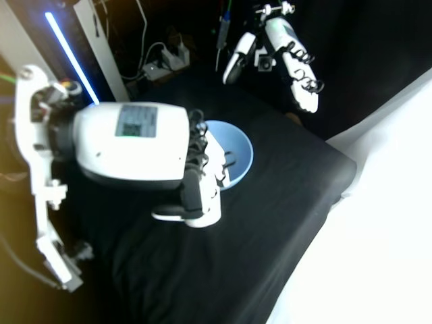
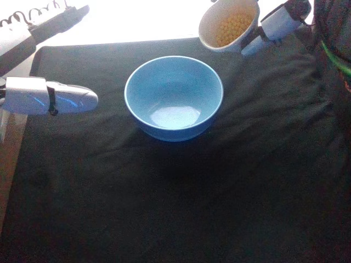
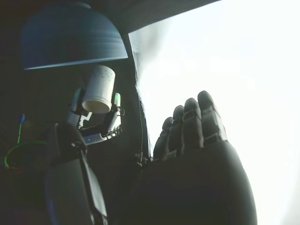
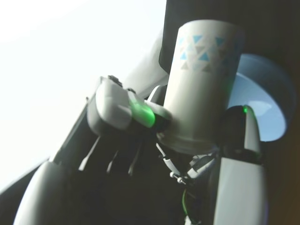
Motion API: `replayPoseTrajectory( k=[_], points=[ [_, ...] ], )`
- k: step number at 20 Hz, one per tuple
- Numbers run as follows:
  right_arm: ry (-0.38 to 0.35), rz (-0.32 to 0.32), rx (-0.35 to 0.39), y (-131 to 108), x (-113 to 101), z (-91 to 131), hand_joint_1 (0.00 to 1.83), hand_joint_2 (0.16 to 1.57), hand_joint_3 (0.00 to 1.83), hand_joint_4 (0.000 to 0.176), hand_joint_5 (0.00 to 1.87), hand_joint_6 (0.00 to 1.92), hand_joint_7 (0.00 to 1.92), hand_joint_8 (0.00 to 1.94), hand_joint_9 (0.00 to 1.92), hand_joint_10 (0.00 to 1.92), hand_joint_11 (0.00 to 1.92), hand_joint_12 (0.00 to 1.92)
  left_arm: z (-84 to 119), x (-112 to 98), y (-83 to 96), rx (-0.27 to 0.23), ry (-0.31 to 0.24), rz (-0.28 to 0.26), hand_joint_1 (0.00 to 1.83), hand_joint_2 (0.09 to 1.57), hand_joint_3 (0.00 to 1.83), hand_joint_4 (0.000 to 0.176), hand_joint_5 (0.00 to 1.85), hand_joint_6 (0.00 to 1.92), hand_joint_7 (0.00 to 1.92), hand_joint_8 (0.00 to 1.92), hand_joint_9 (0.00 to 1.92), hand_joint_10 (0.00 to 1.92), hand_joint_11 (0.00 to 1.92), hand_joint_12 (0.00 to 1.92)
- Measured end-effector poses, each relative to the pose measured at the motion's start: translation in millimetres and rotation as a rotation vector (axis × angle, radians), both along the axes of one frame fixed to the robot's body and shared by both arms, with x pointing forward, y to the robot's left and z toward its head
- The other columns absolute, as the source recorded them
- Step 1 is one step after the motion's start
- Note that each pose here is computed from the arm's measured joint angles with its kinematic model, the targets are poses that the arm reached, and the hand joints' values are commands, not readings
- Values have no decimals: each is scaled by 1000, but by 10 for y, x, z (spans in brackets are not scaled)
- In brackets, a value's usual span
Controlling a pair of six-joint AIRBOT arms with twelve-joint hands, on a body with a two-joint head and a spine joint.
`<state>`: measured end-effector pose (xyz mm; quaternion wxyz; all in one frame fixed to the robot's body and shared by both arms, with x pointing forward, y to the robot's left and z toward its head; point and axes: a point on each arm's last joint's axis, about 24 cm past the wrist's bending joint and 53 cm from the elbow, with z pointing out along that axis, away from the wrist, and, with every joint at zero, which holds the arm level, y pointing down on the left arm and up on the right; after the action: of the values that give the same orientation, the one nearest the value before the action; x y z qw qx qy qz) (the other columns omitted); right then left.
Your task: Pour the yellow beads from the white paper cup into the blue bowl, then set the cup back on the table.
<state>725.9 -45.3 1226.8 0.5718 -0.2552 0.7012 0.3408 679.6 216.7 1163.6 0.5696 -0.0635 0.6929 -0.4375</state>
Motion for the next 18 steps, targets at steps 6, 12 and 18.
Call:
replayPoseTrajectory(
  k=[6,12,18],
  points=[
    [-42,47,-77,196,-85,-101,1156,1129,0,0,945,1030,964,1704,1091,1909,1185,1921,-21,22,-128,17,4,-31,629,814,0,22,0,0,59,4,108,1,0,487],
    [-67,60,-108,256,-98,-114,1129,1163,15,0,868,1216,971,1908,1150,1920,1249,1921,-53,20,-147,21,13,-36,613,800,0,39,0,0,92,6,135,8,0,383],
    [-102,89,-157,370,-144,-166,1089,1250,20,0,733,1853,1104,1941,1322,1921,1429,1921,-67,17,-162,29,16,-41,572,810,1,29,2,0,162,6,163,3,0,349]
  ],
)
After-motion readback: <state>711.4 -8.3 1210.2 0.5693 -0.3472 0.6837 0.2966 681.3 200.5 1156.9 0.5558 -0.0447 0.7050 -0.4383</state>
